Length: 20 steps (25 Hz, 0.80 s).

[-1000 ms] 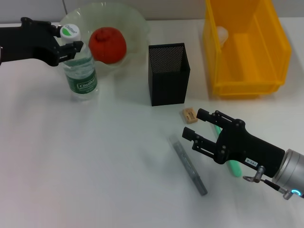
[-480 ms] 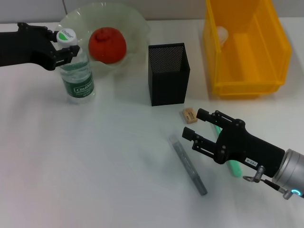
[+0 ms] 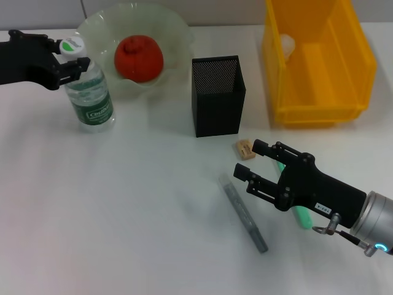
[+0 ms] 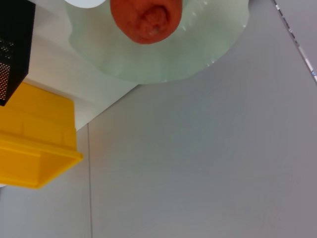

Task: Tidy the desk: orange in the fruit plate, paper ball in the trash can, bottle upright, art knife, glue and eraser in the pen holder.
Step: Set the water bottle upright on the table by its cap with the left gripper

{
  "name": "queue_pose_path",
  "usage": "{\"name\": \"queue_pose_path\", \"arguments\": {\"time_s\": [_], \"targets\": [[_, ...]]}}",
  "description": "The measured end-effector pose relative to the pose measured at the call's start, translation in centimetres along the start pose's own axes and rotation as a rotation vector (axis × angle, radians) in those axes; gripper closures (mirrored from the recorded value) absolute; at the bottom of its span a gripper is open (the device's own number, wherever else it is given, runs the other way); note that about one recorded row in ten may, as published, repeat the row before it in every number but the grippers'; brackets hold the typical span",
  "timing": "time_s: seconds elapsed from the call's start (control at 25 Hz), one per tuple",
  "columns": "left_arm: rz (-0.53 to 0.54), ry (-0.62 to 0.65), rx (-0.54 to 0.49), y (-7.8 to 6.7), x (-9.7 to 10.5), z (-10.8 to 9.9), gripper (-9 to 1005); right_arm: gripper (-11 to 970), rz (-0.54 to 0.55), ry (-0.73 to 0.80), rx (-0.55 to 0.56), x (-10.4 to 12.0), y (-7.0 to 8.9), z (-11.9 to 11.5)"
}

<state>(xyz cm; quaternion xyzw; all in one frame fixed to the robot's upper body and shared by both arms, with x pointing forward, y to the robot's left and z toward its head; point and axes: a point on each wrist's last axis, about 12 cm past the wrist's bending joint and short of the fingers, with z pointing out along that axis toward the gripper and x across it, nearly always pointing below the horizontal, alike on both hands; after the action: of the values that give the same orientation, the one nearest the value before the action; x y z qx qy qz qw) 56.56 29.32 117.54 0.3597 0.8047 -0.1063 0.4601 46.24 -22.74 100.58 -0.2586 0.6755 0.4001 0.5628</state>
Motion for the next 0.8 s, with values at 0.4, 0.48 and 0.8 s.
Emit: {"name": "queue_pose_path", "arguments": {"time_s": [0.4,0.48,0.8], "targets": [[-0.016,-0.002,-0.02,0.43,0.29,-0.11,551,269,-0.002,-0.001,-0.003,-0.08,-0.04,0.11],[-0.019,-0.007,-0.034,0.59,0.26,-0.11,551,269,-0.002,-0.001,-0.003,-0.08,-0.04,0.11],[-0.032,-0.009,-0.042,0.76,0.41,0.11,552,269,-0.002,-0.001,-0.003,-0.07,-0.03,0.11]]}}
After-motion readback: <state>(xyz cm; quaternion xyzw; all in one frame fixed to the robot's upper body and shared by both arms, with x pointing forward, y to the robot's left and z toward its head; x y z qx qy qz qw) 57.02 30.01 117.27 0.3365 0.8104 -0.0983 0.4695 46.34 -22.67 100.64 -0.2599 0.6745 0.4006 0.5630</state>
